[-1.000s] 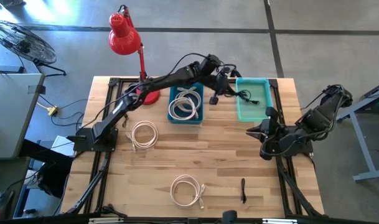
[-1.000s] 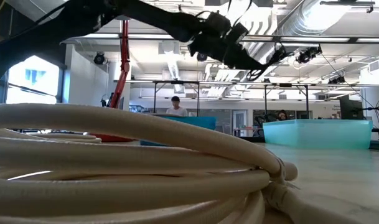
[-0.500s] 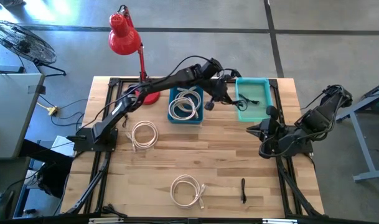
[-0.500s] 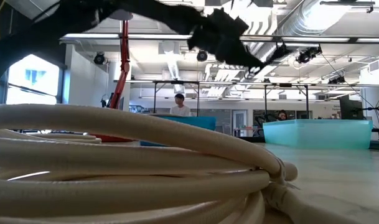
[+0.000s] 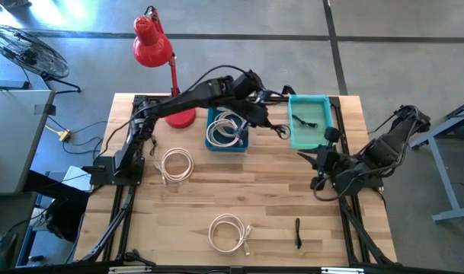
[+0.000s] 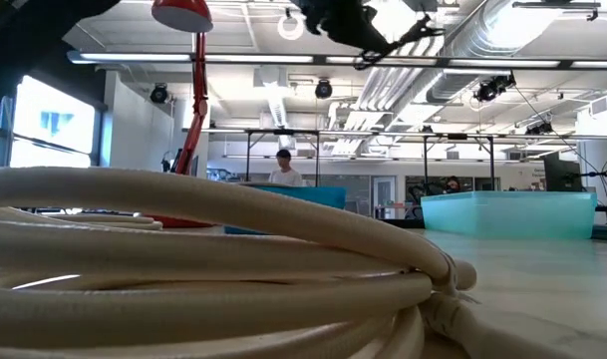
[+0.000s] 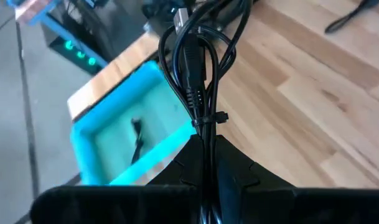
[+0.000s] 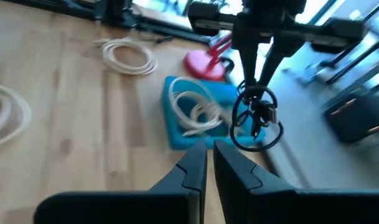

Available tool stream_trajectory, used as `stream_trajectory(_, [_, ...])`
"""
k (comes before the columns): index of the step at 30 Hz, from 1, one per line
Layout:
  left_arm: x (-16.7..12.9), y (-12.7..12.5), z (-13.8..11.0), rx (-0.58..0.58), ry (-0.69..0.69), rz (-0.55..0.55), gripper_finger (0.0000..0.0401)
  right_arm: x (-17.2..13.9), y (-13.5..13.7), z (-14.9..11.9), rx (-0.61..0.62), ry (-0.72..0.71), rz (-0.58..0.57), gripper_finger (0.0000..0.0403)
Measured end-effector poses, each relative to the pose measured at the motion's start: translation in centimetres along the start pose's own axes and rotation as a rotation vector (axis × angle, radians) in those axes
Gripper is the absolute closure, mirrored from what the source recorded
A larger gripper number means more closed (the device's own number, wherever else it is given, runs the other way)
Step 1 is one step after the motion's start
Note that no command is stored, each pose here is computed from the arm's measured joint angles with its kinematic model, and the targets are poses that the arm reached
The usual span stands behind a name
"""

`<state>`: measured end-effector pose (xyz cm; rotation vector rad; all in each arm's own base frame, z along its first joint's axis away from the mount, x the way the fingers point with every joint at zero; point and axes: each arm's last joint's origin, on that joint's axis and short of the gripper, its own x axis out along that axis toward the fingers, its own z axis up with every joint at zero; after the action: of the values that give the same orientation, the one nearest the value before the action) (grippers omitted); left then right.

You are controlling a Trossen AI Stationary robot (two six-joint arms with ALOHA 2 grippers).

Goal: Pick & Place USB Port
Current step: Put the black charger cable in the green bin

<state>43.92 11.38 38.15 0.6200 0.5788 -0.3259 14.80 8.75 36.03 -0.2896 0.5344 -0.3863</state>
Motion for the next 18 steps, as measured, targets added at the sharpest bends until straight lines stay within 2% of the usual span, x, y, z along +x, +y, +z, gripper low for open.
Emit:
stream_trajectory(4, [-1.8,0.1,0.8,0.013,-0.030,0.026,0.0384,1.1,1.2,0.8,-0.080,-0.033,-0.079,0.0372])
stream_trajectory(7, [-2.2,-0.1,1.2,0.013,-0.079,-0.009,0.0384,2.1,2.1,1.6,-0.120,-0.049,-0.093,0.0347])
stream_trajectory(13, [-2.2,-0.5,0.9,-0.004,-0.058,-0.055,0.0384,3.7,2.7,3.0,-0.134,-0.083,-0.072,0.0270])
stream_trajectory(18, [-2.2,-0.7,0.7,-0.006,-0.042,-0.082,0.0384,4.4,2.3,3.7,-0.163,-0.102,-0.110,0.0202])
